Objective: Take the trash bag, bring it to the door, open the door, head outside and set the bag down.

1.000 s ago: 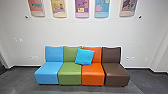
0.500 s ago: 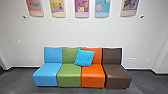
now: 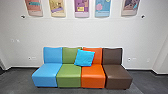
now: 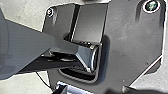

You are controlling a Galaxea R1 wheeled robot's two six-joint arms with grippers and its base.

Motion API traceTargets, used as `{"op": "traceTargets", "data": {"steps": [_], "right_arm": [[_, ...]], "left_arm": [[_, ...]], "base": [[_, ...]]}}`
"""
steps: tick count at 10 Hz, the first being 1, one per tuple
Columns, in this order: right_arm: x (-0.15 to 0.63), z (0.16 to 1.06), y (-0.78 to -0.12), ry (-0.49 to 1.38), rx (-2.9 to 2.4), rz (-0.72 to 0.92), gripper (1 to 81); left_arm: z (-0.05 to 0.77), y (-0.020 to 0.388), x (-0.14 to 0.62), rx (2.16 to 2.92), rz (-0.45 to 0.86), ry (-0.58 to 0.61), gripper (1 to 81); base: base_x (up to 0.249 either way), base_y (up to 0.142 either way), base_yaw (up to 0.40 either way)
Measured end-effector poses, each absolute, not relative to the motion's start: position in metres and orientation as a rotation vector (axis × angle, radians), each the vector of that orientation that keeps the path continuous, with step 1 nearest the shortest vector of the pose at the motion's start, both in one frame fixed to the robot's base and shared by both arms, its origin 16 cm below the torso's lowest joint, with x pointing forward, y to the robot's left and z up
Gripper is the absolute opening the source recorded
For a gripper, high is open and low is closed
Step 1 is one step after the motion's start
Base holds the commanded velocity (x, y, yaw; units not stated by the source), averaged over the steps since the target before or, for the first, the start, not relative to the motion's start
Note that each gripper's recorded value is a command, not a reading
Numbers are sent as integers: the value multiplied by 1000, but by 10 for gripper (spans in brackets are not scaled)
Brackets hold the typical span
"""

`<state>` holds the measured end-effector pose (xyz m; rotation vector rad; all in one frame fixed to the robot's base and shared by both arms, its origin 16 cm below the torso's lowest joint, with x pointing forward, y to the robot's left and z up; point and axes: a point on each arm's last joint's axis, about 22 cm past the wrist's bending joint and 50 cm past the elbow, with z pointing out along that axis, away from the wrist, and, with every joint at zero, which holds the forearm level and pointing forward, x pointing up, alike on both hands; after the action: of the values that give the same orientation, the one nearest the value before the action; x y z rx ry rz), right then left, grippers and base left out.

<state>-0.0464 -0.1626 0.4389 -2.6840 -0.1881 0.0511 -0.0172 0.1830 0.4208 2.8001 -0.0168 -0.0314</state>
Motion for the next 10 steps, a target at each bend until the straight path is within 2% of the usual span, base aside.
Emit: {"op": "traceTargets", "data": {"steps": [5, 8, 10], "right_arm": [[-50, 440, -169, -186, -2684, 68, 811], [-55, 453, -170, -184, -2638, 99, 811], [-50, 466, -169, -183, -2595, 97, 811]], "left_arm": [[422, 189, -18, 2794, -33, -16, 811], [435, 189, -18, 2731, -32, -15, 811], [444, 214, -16, 2721, -26, -13, 811]], "base": [[0, 0, 0], [0, 0, 0], [0, 0, 0]]}}
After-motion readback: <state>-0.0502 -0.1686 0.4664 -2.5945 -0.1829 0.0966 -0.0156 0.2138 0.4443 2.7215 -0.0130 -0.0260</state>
